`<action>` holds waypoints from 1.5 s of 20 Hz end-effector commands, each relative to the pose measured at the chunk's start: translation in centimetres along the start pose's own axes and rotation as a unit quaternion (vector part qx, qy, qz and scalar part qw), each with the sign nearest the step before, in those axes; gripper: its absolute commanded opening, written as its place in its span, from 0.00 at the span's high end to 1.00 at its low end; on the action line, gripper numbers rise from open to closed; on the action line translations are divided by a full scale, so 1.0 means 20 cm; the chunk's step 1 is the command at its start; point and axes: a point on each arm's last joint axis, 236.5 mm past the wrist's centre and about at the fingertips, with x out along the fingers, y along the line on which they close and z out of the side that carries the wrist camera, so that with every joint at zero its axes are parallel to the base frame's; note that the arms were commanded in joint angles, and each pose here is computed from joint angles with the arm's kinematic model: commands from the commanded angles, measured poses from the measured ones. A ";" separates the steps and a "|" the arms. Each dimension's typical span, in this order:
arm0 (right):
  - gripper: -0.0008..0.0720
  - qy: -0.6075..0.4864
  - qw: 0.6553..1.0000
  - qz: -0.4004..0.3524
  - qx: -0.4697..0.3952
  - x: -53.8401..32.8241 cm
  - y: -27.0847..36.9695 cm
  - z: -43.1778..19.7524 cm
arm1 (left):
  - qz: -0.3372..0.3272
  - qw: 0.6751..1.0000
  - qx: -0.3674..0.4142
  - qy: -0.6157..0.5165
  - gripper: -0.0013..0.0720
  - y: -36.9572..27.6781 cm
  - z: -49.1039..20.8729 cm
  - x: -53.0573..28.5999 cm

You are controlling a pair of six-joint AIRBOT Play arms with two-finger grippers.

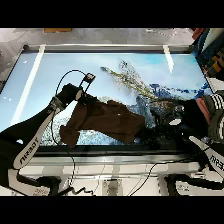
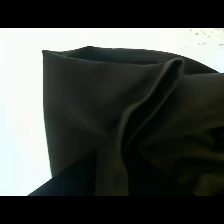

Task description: Fold the clothes and pants, and hang the long-sleeved shirts on hangers.

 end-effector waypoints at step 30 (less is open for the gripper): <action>0.97 -0.477 0.715 -0.306 -0.409 -2.15 1.21 0.39 | 0.285 0.849 -0.283 -0.345 0.97 1.24 -0.32 -2.19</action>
